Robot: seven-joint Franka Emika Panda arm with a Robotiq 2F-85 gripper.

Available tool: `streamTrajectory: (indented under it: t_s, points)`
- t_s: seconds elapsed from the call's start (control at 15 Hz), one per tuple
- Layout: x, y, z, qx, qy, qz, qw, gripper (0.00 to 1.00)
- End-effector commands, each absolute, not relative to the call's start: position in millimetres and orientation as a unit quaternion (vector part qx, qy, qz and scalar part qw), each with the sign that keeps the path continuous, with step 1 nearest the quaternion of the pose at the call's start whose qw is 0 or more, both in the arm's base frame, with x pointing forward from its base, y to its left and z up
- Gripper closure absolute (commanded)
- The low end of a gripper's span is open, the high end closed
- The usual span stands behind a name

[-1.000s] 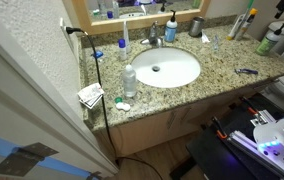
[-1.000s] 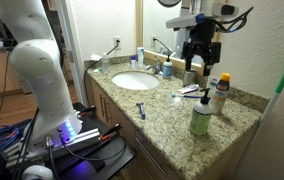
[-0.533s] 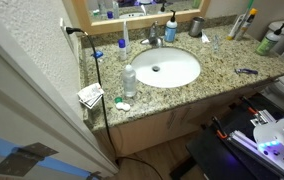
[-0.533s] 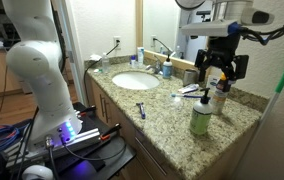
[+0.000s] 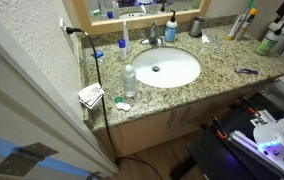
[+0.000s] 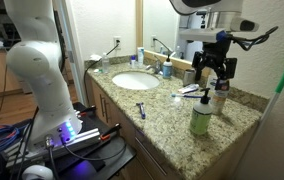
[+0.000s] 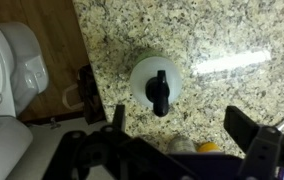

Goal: Pick up the bottle from the right of the base top and put it near the mirror

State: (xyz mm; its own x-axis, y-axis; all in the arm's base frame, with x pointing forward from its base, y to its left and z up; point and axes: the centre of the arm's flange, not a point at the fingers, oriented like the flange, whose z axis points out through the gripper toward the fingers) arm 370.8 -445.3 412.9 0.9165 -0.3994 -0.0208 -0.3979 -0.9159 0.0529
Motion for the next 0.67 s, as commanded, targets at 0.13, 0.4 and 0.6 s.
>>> streamTrajectory:
  t_s: [0.13,0.4,0.6]
  points:
    - [380,-446,388,0.974,-0.224,-0.029,0.029,0.00]
    - [382,-448,372,0.973,-0.223,-0.051,0.036,0.00]
    - [367,-456,369,0.975,-0.207,-0.071,0.042,0.00]
